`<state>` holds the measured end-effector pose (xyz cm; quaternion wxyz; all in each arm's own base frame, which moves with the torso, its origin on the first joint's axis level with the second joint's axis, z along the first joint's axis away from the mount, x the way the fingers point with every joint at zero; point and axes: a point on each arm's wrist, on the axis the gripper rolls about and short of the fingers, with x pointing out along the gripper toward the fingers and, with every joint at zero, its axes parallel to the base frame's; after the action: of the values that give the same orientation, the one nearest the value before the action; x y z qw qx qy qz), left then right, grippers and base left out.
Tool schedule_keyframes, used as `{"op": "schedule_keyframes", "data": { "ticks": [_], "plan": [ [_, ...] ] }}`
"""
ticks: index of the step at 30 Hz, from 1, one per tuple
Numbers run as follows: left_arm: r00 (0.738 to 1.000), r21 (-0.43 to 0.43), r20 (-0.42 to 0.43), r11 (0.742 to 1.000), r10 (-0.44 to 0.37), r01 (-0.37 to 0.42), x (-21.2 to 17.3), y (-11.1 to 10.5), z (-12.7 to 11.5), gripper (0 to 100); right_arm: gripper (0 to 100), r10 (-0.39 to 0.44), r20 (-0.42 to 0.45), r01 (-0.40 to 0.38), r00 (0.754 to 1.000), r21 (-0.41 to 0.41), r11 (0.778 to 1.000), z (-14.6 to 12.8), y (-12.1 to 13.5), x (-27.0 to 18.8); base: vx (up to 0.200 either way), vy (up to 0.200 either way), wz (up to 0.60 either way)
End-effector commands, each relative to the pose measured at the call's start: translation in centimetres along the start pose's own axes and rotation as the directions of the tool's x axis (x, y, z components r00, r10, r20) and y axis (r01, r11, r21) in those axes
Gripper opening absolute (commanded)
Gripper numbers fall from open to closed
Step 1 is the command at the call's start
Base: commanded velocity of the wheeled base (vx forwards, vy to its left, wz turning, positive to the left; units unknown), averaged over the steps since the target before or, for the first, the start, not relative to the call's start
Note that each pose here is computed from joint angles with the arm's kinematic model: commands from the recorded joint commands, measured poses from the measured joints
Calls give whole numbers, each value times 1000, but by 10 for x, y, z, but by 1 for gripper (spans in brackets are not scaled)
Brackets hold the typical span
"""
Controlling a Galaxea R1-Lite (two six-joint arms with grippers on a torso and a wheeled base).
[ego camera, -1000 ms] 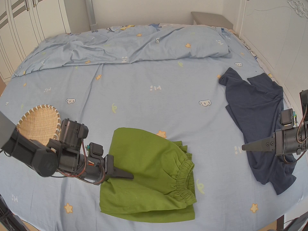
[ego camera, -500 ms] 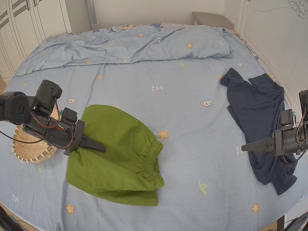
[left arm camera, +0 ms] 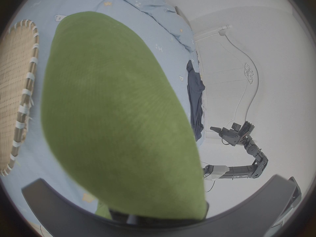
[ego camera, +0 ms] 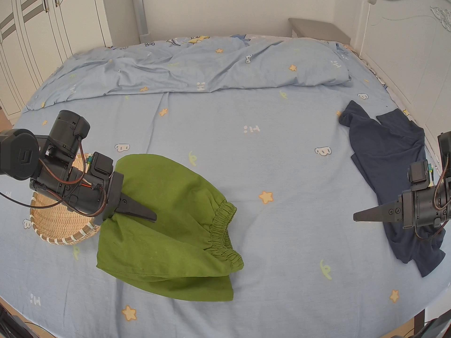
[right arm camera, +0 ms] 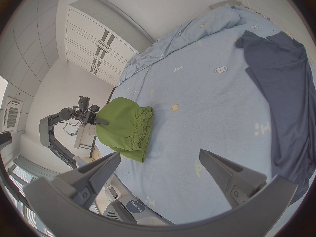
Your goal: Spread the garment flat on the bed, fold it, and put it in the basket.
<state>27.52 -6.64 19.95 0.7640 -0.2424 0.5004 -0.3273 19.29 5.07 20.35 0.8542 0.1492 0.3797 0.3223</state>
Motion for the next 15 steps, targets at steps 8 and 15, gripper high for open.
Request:
{"op": "schedule_keyframes", "data": {
  "ticks": [8, 15],
  "plan": [
    [1000, 19, -21, 1000, -5, 5, 4, -5, -4, 0, 100, 2, 1, -2, 1000, -1, 1000, 1, 1, 0, 0, 200, 0],
    [998, 62, -57, 998, -21, 25, 11, -17, -14, 0, 100, 2, 3, -2, 1000, -4, 1000, 0, 1, -1, 0, 114, 0]
  ]
}}
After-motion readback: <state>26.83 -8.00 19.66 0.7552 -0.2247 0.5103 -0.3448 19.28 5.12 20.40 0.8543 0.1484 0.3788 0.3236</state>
